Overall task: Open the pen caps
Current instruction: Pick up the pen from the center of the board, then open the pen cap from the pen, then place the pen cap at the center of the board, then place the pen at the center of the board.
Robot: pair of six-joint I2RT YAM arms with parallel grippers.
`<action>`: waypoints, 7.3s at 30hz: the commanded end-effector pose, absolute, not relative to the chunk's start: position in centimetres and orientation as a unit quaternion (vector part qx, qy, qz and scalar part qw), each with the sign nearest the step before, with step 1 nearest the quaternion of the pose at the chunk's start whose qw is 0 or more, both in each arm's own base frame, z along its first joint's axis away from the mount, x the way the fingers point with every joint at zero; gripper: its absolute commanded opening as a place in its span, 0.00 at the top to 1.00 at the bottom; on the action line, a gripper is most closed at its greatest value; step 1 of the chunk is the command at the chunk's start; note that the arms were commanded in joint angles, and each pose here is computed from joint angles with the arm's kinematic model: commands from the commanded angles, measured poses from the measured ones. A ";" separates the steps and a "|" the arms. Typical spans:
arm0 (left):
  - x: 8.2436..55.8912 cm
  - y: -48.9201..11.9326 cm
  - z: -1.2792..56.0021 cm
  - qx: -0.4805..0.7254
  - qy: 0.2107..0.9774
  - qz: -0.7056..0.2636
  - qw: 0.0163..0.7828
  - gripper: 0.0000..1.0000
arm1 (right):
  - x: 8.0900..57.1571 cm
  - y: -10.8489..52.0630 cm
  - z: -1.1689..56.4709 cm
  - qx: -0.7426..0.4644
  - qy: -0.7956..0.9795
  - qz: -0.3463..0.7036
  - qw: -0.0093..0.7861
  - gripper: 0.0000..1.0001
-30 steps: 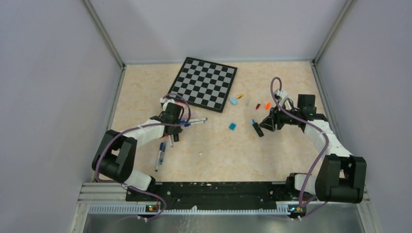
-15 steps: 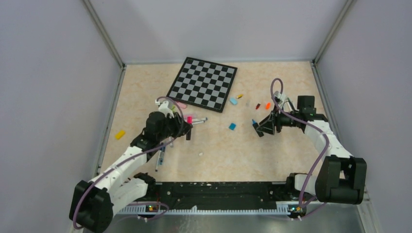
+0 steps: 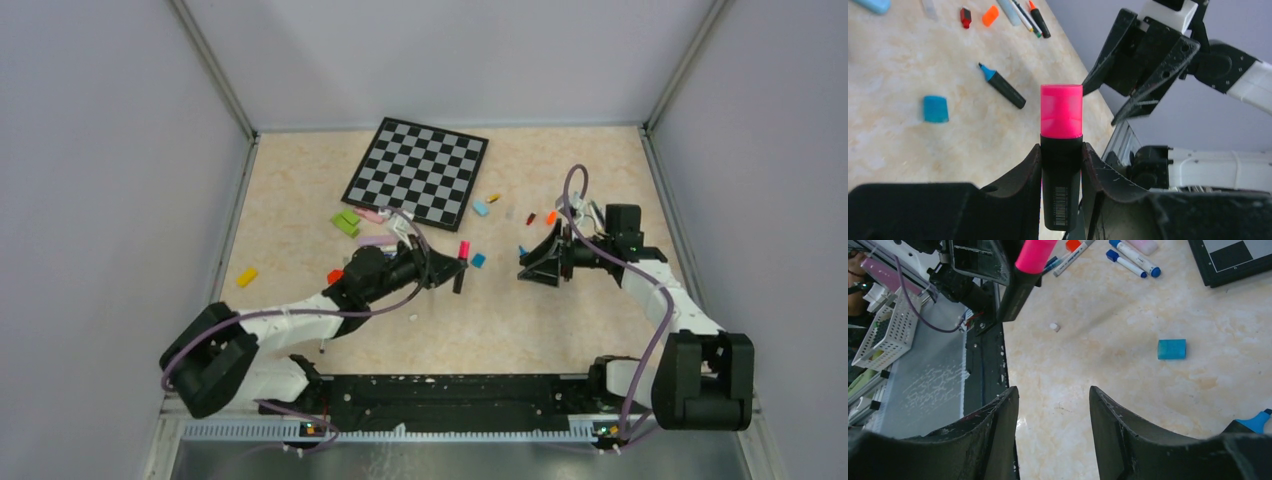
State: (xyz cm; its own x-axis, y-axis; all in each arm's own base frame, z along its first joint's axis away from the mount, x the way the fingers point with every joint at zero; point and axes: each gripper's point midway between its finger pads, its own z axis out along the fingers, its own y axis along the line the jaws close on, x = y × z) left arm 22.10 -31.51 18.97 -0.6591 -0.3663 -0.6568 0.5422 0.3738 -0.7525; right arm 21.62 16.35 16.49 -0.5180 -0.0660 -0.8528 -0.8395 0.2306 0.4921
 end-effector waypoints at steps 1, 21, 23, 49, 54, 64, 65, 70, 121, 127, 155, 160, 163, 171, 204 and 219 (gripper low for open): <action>25.2 -34.7 23.2 0.021 0.675 -0.571 0.468 1.00 | 21.3 17.6 18.0 -0.339 0.668 0.554 0.365 0.47; 27.6 -42.5 21.9 -0.048 0.726 -0.468 0.502 1.00 | 23.6 18.6 16.8 -0.281 0.724 0.516 0.360 0.41; 27.4 -42.9 21.7 -0.053 0.732 -0.462 0.498 1.00 | 23.7 18.5 16.9 -0.277 0.726 0.513 0.364 0.41; 25.2 -41.5 24.6 -0.042 0.704 -0.443 0.553 0.55 | 24.2 18.3 17.5 -0.315 0.711 0.496 0.385 1.00; 22.8 -38.2 27.1 0.045 0.652 -0.459 0.602 0.06 | 23.1 18.5 17.8 -0.342 0.694 0.508 0.378 1.00; 19.3 -34.5 28.0 0.170 0.606 -0.527 0.571 0.01 | 20.5 18.7 17.8 -0.402 0.648 0.531 0.370 1.00; 19.0 -34.3 27.9 0.178 0.601 -0.548 0.554 0.01 | 20.3 18.7 17.8 -0.406 0.644 0.533 0.370 1.00; 18.2 -34.1 28.2 0.197 0.569 -0.616 0.507 0.01 | 19.3 18.8 18.1 -0.409 0.627 0.556 0.361 1.00; 21.9 -40.3 30.8 0.220 0.458 -0.699 0.504 1.00 | 18.7 19.3 17.5 -0.386 0.629 0.588 0.329 1.00; 25.2 -35.9 37.0 0.171 0.400 -0.643 0.630 1.00 | 18.3 19.5 17.6 -0.384 0.620 0.605 0.320 1.00; 28.5 -23.6 49.0 -0.023 0.262 -0.648 0.715 1.00 | 18.5 19.4 16.4 -0.388 0.634 0.590 0.315 1.00; 28.2 -22.6 50.0 -0.022 0.255 -0.638 0.726 1.00 | 18.5 19.4 16.5 -0.391 0.632 0.590 0.317 1.00; 28.0 -22.1 50.5 -0.019 0.255 -0.628 0.735 1.00 | 18.4 19.4 16.6 -0.391 0.630 0.591 0.317 1.00; 28.4 -20.7 51.2 -0.022 0.257 -0.604 0.754 1.00 | 18.3 19.4 16.7 -0.393 0.626 0.593 0.318 1.00; 24.4 -34.8 24.9 0.188 0.673 -0.540 0.469 1.00 | 29.8 7.7 11.5 -0.232 0.849 0.274 0.387 1.00; 26.8 -42.4 12.4 0.233 0.784 -0.422 0.392 0.97 | 31.1 5.5 6.9 -0.169 0.906 0.249 0.299 0.94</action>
State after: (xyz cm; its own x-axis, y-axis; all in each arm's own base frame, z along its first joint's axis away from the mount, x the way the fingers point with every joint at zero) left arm 25.07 -40.77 12.24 -0.6361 0.0068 -0.7716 0.6686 0.5041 -0.5467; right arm 29.23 6.44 6.23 -0.7593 -0.1731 -0.6272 -0.4830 0.7959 0.3651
